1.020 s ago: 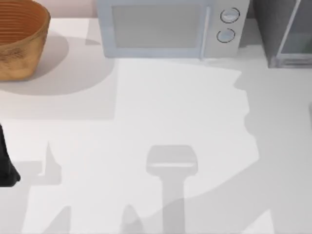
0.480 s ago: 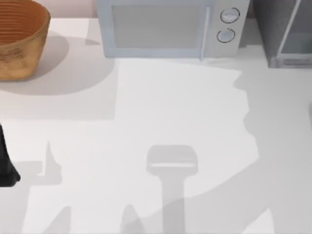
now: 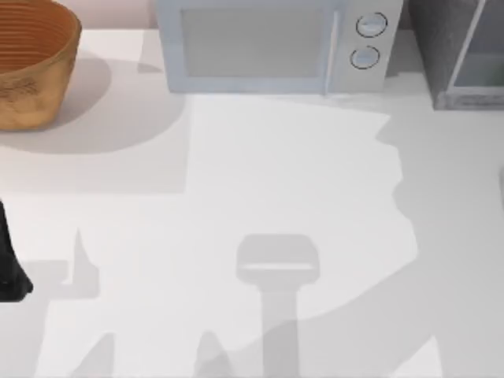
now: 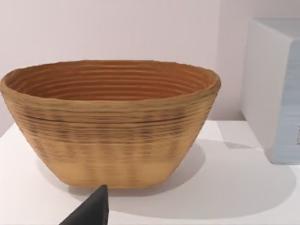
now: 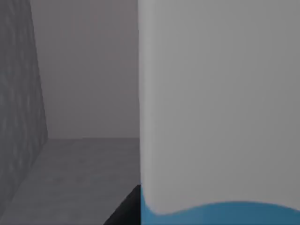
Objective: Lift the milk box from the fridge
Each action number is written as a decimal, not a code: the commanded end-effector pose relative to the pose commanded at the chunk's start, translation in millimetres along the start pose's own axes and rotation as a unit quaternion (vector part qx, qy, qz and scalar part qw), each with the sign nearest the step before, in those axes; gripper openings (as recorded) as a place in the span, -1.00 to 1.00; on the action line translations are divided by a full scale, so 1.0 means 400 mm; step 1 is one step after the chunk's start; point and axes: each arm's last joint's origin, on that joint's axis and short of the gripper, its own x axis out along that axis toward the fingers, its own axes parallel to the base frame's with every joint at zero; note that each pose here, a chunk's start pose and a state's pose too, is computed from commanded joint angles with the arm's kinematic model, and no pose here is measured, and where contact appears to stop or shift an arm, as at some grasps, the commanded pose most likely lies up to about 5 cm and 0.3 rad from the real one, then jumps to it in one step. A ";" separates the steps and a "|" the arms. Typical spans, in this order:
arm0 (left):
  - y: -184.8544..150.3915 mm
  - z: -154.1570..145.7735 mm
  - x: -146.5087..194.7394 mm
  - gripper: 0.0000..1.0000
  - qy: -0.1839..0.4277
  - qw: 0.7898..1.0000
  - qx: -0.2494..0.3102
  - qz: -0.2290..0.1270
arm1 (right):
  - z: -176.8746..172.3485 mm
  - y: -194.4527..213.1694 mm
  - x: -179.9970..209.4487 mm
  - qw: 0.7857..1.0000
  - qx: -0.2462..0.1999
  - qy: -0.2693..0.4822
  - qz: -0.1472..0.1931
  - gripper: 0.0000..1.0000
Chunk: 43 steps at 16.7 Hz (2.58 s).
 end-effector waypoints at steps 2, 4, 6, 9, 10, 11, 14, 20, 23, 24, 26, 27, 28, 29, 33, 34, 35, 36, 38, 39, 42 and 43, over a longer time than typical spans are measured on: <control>0.000 0.000 0.000 1.00 0.000 1.000 0.000 0.000 | 0.015 0.000 0.001 1.000 0.000 -0.002 0.000 -1.00; 0.000 0.000 0.000 1.00 0.000 1.000 0.000 0.000 | 0.043 0.000 0.001 1.000 0.000 -0.002 0.000 -1.00; 0.000 0.000 0.000 1.00 0.000 1.000 0.000 0.000 | 0.068 0.000 0.000 1.000 0.001 0.005 -0.001 -1.00; 0.000 0.000 0.000 1.00 0.000 1.000 0.000 0.000 | 0.114 0.000 0.000 1.000 0.001 0.003 0.000 -1.00; 0.000 0.000 0.000 1.00 0.000 1.000 0.000 0.000 | 0.124 0.000 0.000 1.000 0.000 0.000 0.000 -1.00; 0.000 0.000 0.000 1.00 0.000 1.000 0.000 0.000 | 0.125 0.000 0.000 1.000 0.000 0.000 0.000 -1.00; 0.000 0.000 0.000 1.00 0.000 1.000 0.000 0.000 | 0.119 0.001 -0.002 1.000 0.001 0.002 0.001 -1.00; 0.000 0.000 0.000 1.00 0.000 1.000 0.000 0.000 | 0.124 0.002 -0.123 1.000 0.002 0.003 0.004 -1.00; 0.000 0.000 0.000 1.00 0.000 1.000 0.000 0.000 | 0.114 0.001 -0.211 1.000 0.003 0.009 0.002 -1.00; 0.000 0.000 0.000 1.00 0.000 1.000 0.000 0.000 | 0.116 0.001 -0.230 1.000 0.002 0.007 0.001 -1.00; 0.000 0.000 0.000 1.00 0.000 1.000 0.000 0.000 | 0.119 0.000 -0.250 1.000 0.001 0.003 0.000 -1.00; 0.000 0.000 0.000 1.00 0.000 1.000 0.000 0.000 | 0.119 0.000 -0.251 1.000 0.001 0.003 0.000 -1.00; 0.000 0.000 0.000 1.00 0.000 1.000 0.000 0.000 | 0.119 0.000 -0.251 1.000 0.001 0.003 0.000 -1.00; 0.000 0.000 0.000 1.00 0.000 1.000 0.000 0.000 | 0.119 0.000 -0.251 1.000 0.001 0.003 0.000 -1.00; 0.000 0.000 0.000 1.00 0.000 1.000 0.000 0.000 | 0.127 0.010 -0.256 1.000 0.002 0.005 0.003 -1.00; 0.000 0.000 0.000 1.00 0.000 1.000 0.000 0.000 | 0.138 0.015 -0.265 1.000 0.001 0.005 0.003 -1.00; 0.000 0.000 0.000 1.00 0.000 1.000 0.000 0.000 | 0.152 0.022 -0.278 1.000 0.000 0.005 0.002 -1.00; 0.000 0.000 0.000 1.00 0.000 1.000 0.000 0.000 | 0.169 0.031 -0.294 1.000 -0.001 0.005 0.002 -1.00; 0.000 0.000 0.000 1.00 0.000 1.000 0.000 0.000 | 0.208 0.052 -0.341 1.000 -0.004 0.005 0.000 -1.00; 0.000 0.000 0.000 1.00 0.000 1.000 0.000 0.000 | 0.228 0.064 -0.371 1.000 -0.005 0.004 -0.001 -1.00; 0.000 0.000 0.000 1.00 0.000 1.000 0.000 0.000 | 0.276 0.102 -0.484 1.000 -0.007 0.001 -0.003 -1.00; 0.000 0.000 0.000 1.00 0.000 1.000 0.000 0.000 | 0.283 0.115 -0.527 1.000 -0.006 -0.001 -0.003 -1.00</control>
